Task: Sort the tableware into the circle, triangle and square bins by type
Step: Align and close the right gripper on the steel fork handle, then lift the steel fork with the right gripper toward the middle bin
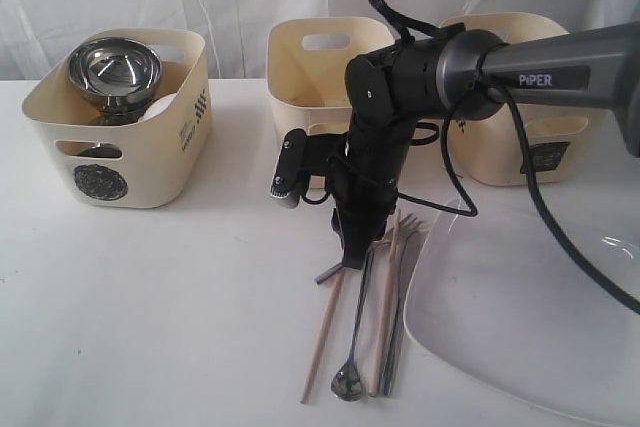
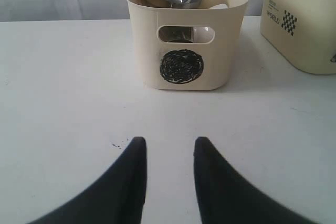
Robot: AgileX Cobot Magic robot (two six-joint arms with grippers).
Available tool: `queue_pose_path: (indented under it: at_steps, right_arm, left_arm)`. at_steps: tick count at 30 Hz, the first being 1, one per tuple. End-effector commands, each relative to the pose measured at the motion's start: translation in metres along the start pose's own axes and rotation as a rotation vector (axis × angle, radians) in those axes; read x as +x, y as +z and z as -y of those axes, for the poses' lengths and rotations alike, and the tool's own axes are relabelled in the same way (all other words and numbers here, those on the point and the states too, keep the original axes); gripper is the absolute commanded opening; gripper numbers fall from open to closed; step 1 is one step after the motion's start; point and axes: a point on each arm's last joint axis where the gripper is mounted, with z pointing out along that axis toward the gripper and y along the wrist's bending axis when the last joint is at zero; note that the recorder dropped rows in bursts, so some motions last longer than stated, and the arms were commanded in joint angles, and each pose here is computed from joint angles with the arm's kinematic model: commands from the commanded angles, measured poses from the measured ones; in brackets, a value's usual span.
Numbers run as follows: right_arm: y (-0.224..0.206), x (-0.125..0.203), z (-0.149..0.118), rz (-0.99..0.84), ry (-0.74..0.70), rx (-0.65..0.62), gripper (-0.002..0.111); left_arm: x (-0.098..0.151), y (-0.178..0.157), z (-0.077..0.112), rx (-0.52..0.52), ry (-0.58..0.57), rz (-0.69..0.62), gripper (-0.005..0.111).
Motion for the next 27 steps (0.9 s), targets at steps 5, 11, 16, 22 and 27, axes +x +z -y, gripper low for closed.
queue_pose_path:
  at_steps: [5,11,16,22,27]
  right_arm:
    - [0.000,0.002,0.000,-0.015,-0.025,-0.025,0.036]
    - [0.012,0.005,-0.002,-0.038,-0.025,-0.052,0.036]
    - [0.022,0.005,-0.003,-0.050,-0.025,-0.065,0.036]
    - [0.028,0.003,-0.006,-0.027,0.014,-0.106,0.030]
    - [0.022,-0.003,-0.002,-0.003,0.024,-0.100,0.002]
  left_arm:
    - [0.002,0.000,0.000,0.004,-0.002,-0.003,0.036]
    - [0.002,0.000,0.000,0.004,-0.002,-0.003,0.036]
    - [0.002,0.000,0.000,0.004,-0.002,-0.003,0.036]
    - [0.002,0.000,0.000,0.004,-0.002,-0.003,0.036]
    - [0.002,0.000,0.000,0.004,-0.003,-0.003,0.036]
